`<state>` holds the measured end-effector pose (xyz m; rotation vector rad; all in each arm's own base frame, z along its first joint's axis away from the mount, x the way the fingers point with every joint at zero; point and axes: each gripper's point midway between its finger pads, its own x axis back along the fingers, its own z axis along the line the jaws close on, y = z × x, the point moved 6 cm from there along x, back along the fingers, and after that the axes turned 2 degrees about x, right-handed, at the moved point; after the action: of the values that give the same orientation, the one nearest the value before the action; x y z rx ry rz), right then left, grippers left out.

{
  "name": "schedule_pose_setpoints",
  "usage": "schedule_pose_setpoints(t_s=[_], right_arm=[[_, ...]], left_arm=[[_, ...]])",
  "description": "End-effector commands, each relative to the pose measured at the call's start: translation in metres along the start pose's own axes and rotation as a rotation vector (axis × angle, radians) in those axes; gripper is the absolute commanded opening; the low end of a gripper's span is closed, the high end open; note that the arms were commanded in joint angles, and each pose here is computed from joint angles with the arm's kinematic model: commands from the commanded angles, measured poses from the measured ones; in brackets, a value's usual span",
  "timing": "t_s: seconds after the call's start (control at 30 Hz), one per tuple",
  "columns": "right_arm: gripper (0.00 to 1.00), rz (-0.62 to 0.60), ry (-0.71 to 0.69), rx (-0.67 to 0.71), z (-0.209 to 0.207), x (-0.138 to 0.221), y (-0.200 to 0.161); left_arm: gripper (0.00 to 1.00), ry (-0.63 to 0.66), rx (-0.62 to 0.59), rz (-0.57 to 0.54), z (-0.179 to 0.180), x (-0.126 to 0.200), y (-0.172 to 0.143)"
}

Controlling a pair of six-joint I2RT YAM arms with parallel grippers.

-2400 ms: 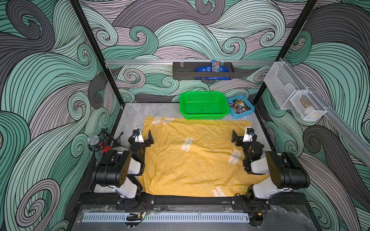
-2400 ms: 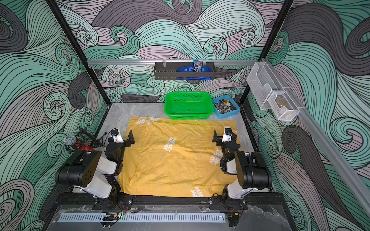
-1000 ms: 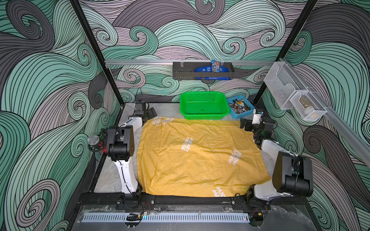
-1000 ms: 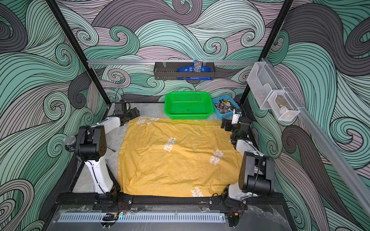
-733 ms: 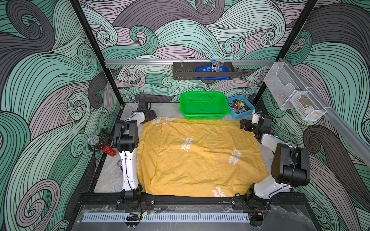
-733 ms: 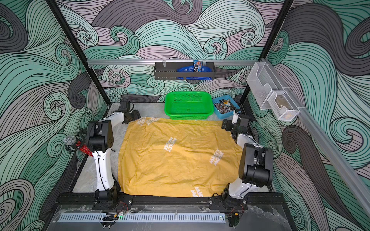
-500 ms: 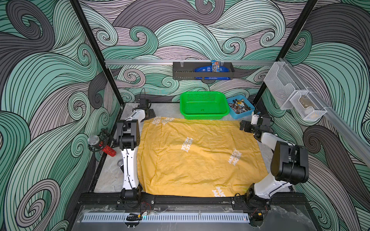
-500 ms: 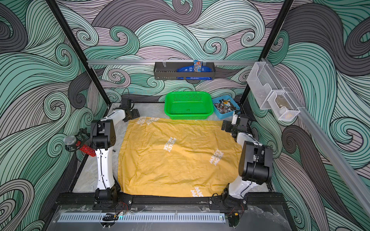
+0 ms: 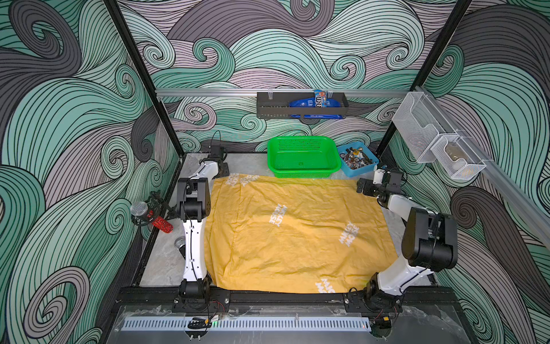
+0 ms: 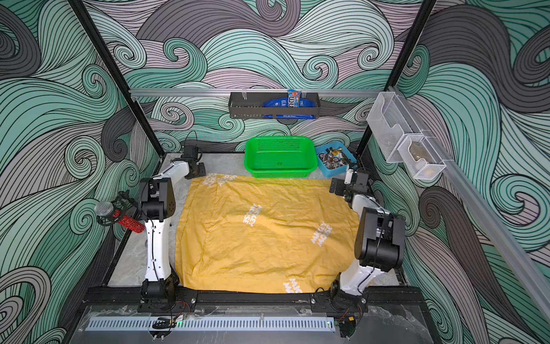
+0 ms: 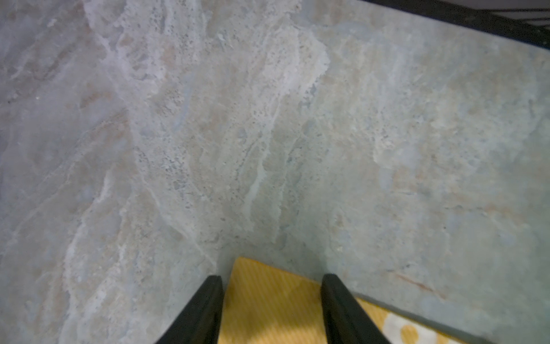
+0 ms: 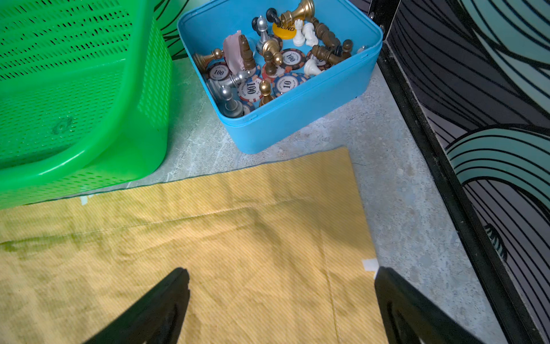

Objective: Roll up the pillowcase
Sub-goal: Fold the pillowcase at the center of the board.

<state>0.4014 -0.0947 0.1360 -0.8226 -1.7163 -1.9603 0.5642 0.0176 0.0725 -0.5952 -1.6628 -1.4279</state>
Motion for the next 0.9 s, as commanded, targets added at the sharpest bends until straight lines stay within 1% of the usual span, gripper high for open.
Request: schedule_pose_setpoints(t_s=[0.0,0.1,0.2,0.37,0.5,0.57,0.63,0.8,0.87], right_arm=[[1.00,0.007,-0.012,0.010,-0.003,-0.002,0.002],[1.00,0.005,-0.022,0.015,-0.004,-0.003,0.003],[1.00,0.008,-0.037,0.012,-0.007,-0.005,0.004],[1.00,-0.006,-0.084,-0.042,-0.023,-0.014,0.016],[1.00,-0.005,-0.072,-0.106,-0.033,-0.031,0.025],[1.00,0.021,-0.042,-0.124,-0.031,-0.047,0.027],[0.99,0.067,-0.036,-0.127,-0.032,-0.063,0.026],[0.95,0.107,-0.079,-0.099,-0.035,-0.093,0.034],[0.93,0.119,-0.076,-0.088,-0.035,-0.102,0.040]], left_arm=[[0.40,0.020,-0.096,0.187,-0.006,-0.028,-0.051],[0.23,0.033,-0.100,0.195,-0.005,-0.029,-0.054],[0.00,0.062,-0.089,0.171,0.000,-0.024,-0.044],[0.00,0.101,-0.063,0.099,0.010,0.010,-0.015],[0.00,0.140,-0.077,0.070,0.023,0.034,-0.013],[0.00,0.153,-0.081,0.063,0.029,0.041,-0.015],[0.00,0.145,-0.079,0.066,0.034,0.043,-0.017],[0.00,0.133,-0.076,0.080,0.038,0.042,-0.021],[0.00,0.127,-0.076,0.083,0.037,0.041,-0.022]])
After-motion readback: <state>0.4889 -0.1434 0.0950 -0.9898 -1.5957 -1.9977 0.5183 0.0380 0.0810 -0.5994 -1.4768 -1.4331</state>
